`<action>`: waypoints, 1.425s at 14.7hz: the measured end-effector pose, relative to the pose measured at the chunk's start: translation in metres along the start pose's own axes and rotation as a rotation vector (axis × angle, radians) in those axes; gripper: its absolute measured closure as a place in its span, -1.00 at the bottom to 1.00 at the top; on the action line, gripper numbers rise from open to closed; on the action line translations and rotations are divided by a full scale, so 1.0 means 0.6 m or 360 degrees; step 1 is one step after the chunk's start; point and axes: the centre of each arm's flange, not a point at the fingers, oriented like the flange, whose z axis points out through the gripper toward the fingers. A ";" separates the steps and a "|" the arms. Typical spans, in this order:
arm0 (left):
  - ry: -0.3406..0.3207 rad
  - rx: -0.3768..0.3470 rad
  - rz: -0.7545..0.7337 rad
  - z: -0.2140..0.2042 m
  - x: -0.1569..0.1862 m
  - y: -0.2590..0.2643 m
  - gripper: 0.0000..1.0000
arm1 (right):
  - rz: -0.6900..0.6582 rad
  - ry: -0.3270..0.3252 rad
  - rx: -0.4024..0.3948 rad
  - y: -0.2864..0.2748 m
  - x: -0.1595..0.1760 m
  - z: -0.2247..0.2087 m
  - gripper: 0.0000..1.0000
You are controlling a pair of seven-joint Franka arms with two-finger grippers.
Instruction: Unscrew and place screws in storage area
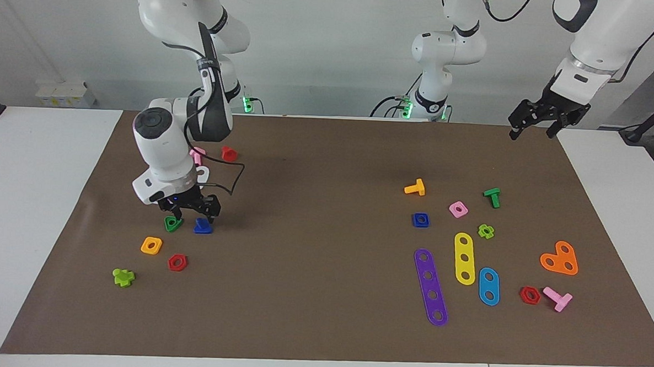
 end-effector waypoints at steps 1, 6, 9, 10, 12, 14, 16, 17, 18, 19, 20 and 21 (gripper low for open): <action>0.0000 0.0000 0.0000 0.000 0.000 0.000 -1.00 | 0.0001 -0.0001 -0.0001 0.000 0.003 -0.041 -0.96; 0.0000 0.0000 0.0000 0.000 0.000 0.000 -1.00 | -0.0002 0.0027 0.0000 0.001 -0.013 -0.238 -0.97; 0.0000 0.0000 0.0000 0.000 0.000 0.000 -1.00 | 0.0023 0.0010 -0.0007 0.019 -0.031 -0.331 -0.99; 0.0000 0.0000 0.0000 0.000 0.000 0.000 -1.00 | 0.0032 -0.0001 -0.0010 0.025 -0.033 -0.358 -1.00; 0.0000 0.0000 0.0000 0.000 0.000 0.000 -1.00 | 0.0045 -0.0022 -0.0014 0.034 -0.038 -0.396 -1.00; 0.0000 0.0000 0.0000 0.000 0.000 0.000 -1.00 | 0.0046 -0.0043 -0.0017 0.035 -0.044 -0.416 -1.00; 0.0000 0.0000 0.0000 0.000 0.000 0.000 -1.00 | 0.0040 -0.0066 -0.0021 0.034 -0.052 -0.422 -1.00; 0.0000 0.0000 0.0000 0.000 0.000 0.000 -1.00 | 0.0025 -0.0084 -0.0023 0.034 -0.055 -0.422 -1.00; 0.0000 0.0000 0.0000 0.000 0.000 0.000 -1.00 | -0.0008 -0.0099 -0.0025 0.035 -0.058 -0.422 -1.00; 0.0000 0.0000 0.0000 0.000 0.000 0.000 -1.00 | -0.0039 -0.0111 -0.0025 0.036 -0.060 -0.422 -1.00; 0.0000 0.0000 0.0000 0.000 0.000 0.000 -1.00 | -0.0057 -0.0116 -0.0025 0.036 -0.061 -0.421 -1.00; 0.0000 0.0000 0.0000 0.000 0.000 0.000 -1.00 | -0.0062 -0.0118 -0.0025 0.036 -0.062 -0.420 -1.00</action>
